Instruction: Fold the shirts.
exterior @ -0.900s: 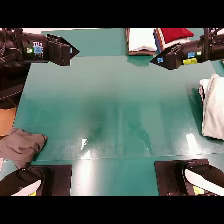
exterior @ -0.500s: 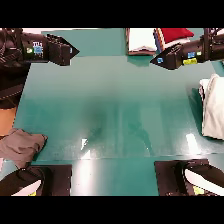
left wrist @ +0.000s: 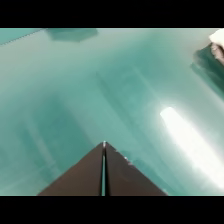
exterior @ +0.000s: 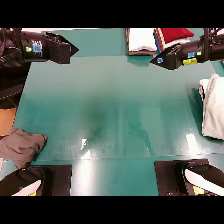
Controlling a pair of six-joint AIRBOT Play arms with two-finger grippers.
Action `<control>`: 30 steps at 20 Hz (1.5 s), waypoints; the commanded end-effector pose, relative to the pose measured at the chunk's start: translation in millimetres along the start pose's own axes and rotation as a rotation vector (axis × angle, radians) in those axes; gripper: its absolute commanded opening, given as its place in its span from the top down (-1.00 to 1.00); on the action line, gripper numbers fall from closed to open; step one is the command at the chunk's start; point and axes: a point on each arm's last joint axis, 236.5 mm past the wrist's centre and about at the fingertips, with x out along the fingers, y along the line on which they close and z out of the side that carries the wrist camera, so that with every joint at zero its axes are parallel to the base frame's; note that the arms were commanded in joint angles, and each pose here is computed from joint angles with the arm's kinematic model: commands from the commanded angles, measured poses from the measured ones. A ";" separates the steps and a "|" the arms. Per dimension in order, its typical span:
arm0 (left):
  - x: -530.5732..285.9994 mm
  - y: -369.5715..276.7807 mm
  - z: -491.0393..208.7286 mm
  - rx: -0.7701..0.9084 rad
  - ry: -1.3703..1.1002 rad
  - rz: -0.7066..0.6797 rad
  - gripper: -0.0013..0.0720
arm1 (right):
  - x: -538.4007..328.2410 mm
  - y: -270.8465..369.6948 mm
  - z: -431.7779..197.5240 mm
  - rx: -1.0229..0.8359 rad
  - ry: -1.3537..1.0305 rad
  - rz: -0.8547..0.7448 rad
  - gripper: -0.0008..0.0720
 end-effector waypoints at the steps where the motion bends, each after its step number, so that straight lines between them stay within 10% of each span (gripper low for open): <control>1: -34.3 86.9 -49.1 -0.071 0.183 0.312 0.91 | 0.1 0.5 -0.2 -0.001 0.001 0.001 0.92; 6: -110.1 183.7 -191.0 -0.238 0.499 0.669 0.88 | 1.8 -0.8 -1.0 0.003 0.004 0.001 0.93; 8: -124.8 200.7 -273.0 -0.318 0.697 0.747 -0.79 | 6.9 -3.3 -8.7 0.019 0.022 0.006 0.93; 14: -119.7 199.7 -429.4 -0.445 1.009 0.746 -0.90 | 31.4 -16.4 -46.6 0.097 0.104 0.019 0.92; 16: -119.9 197.4 -439.0 -0.475 1.018 0.758 -0.65 | 33.6 -18.1 -48.9 0.104 0.106 0.017 0.92; 19: -118.0 201.6 -424.0 -0.481 0.974 0.772 0.76 | 30.9 -17.4 -42.7 0.094 0.089 0.012 0.93; 20: -116.4 205.7 -406.2 -0.475 0.929 0.777 0.91 | 27.2 -15.8 -36.5 0.083 0.076 0.010 0.93; 30: -135.9 80.6 -40.3 -0.166 -0.043 0.422 0.92 | -76.2 20.2 93.2 -0.143 -0.288 -0.098 0.93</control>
